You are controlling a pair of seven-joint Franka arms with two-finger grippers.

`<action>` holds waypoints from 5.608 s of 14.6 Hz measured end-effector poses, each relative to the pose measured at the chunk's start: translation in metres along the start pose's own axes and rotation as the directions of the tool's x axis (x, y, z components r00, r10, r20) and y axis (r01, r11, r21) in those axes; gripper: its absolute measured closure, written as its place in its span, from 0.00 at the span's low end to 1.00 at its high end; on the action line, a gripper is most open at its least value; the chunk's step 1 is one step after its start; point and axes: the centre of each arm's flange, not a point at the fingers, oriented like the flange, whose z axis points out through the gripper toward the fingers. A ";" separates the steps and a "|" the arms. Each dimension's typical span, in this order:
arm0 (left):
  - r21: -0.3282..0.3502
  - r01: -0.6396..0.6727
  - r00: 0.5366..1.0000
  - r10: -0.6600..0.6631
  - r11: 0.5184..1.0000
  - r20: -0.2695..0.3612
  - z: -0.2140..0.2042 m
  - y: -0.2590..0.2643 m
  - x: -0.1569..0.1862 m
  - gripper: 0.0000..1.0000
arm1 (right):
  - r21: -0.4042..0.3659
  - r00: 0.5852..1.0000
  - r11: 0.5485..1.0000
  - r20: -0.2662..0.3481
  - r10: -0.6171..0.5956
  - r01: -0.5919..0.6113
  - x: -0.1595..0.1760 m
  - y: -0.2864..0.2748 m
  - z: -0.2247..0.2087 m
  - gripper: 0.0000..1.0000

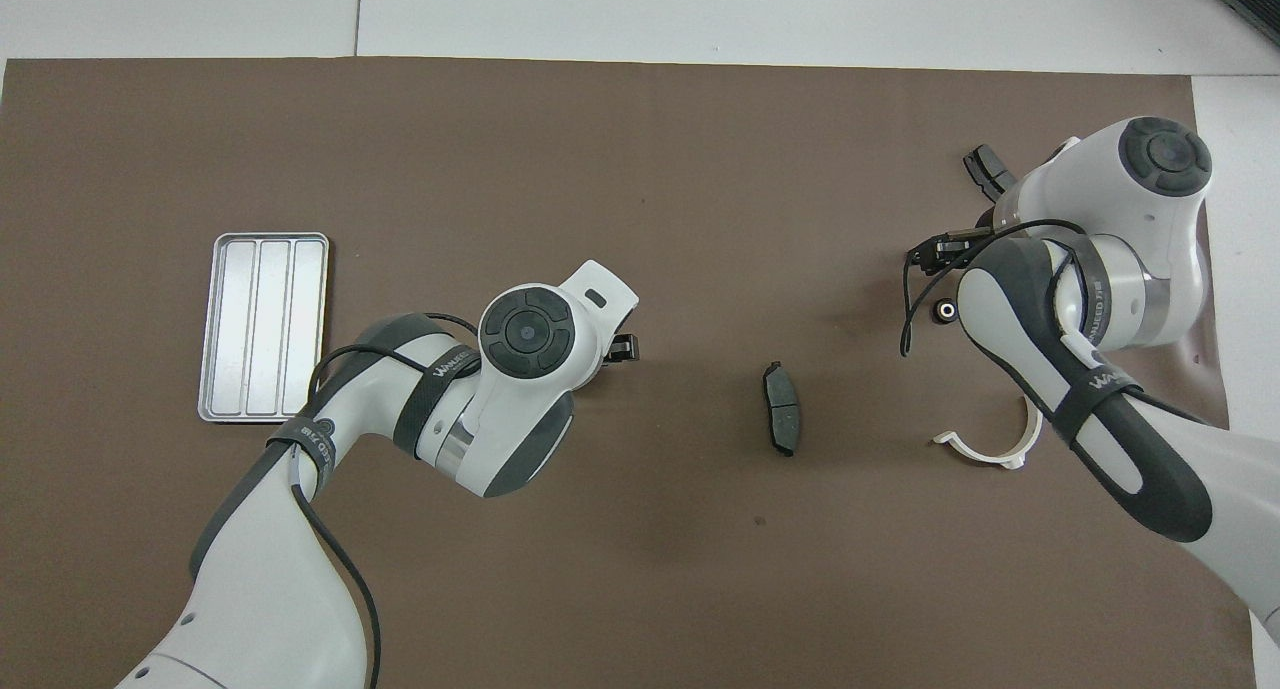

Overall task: Pick bearing gear from pile to tray
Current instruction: 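Grasp the mid-table gear with the left gripper while the right gripper reaches gears, then carry the gear with the left gripper over the metal tray, then place the gear on the tray while the right gripper brings another gear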

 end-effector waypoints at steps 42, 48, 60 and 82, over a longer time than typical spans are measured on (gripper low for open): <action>0.119 0.088 0.996 -0.088 0.989 -0.005 -0.028 -0.395 0.055 0.65 | 0.009 0.999 1.000 0.052 0.011 -0.012 -0.054 -0.001 0.029 0.75; 0.109 0.043 0.998 -0.038 0.993 -0.042 -0.039 -0.389 0.055 0.04 | 0.010 0.999 1.000 0.038 0.000 0.000 -0.051 -0.008 0.022 0.75; 0.073 -0.093 0.987 0.102 0.993 -0.126 -0.249 -0.300 0.073 0.00 | 0.114 0.995 0.991 -0.068 0.075 -0.067 -0.036 -0.241 -0.083 0.75; 0.053 -0.078 0.997 0.079 0.996 -0.025 -0.308 -0.298 0.088 0.00 | 0.222 0.987 0.966 -0.068 0.149 -0.131 -0.067 -0.428 -0.009 0.37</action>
